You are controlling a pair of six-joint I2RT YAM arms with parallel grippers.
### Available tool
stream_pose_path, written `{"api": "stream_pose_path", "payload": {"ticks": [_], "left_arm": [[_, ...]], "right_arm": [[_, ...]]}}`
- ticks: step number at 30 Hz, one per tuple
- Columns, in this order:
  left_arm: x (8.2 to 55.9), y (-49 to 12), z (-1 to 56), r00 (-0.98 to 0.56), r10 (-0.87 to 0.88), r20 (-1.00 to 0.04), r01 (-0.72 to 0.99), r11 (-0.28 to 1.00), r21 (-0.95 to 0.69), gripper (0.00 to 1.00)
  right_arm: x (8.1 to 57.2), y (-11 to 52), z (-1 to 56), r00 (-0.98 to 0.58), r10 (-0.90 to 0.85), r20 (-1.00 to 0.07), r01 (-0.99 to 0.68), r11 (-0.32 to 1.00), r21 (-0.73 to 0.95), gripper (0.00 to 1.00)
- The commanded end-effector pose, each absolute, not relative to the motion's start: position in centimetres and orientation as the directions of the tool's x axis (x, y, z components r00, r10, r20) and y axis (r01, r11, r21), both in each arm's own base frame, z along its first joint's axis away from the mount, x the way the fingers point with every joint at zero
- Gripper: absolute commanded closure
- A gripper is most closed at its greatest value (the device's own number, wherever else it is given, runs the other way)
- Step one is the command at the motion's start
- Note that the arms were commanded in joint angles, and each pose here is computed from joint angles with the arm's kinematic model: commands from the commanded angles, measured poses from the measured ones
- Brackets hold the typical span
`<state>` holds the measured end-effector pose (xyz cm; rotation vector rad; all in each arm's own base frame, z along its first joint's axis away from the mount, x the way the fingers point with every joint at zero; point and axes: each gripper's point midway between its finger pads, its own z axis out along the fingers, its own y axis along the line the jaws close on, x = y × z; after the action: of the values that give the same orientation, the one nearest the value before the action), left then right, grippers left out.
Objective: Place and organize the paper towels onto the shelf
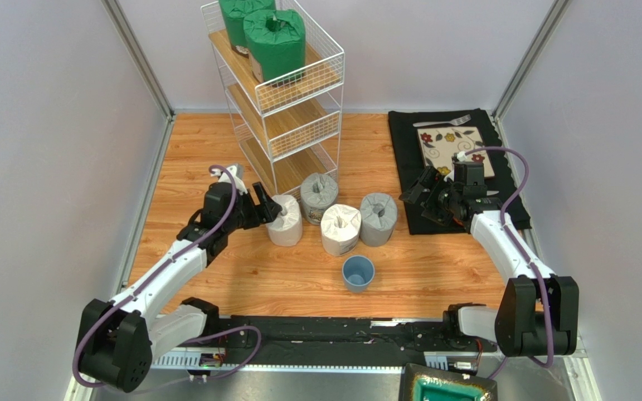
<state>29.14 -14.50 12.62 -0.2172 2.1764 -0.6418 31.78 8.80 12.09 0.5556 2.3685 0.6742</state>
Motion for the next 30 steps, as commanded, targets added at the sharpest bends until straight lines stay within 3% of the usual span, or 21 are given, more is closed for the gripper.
{"api": "stream_pose_path", "payload": {"ticks": [1, 23, 30], "left_arm": [[29.7, -15.2, 13.2, -0.622, -0.352, -0.700, 0.108, 0.847, -0.521, 0.19], [30.7, -14.9, 10.8, -0.658, -0.304, -0.689, 0.082, 0.880, -0.467, 0.27], [30.7, -15.1, 10.3, -0.670, -0.300, -0.679, 0.081, 0.880, -0.468, 0.35]], "right_arm": [[32.2, 8.8, 12.8, -0.710, 0.534, -0.459, 0.200, 0.778, 0.596, 0.09], [32.2, 8.7, 12.5, -0.714, 0.529, -0.458, 0.204, 0.783, 0.588, 0.09], [32.1, 8.6, 12.5, -0.713, 0.529, -0.460, 0.206, 0.786, 0.583, 0.09]]}}
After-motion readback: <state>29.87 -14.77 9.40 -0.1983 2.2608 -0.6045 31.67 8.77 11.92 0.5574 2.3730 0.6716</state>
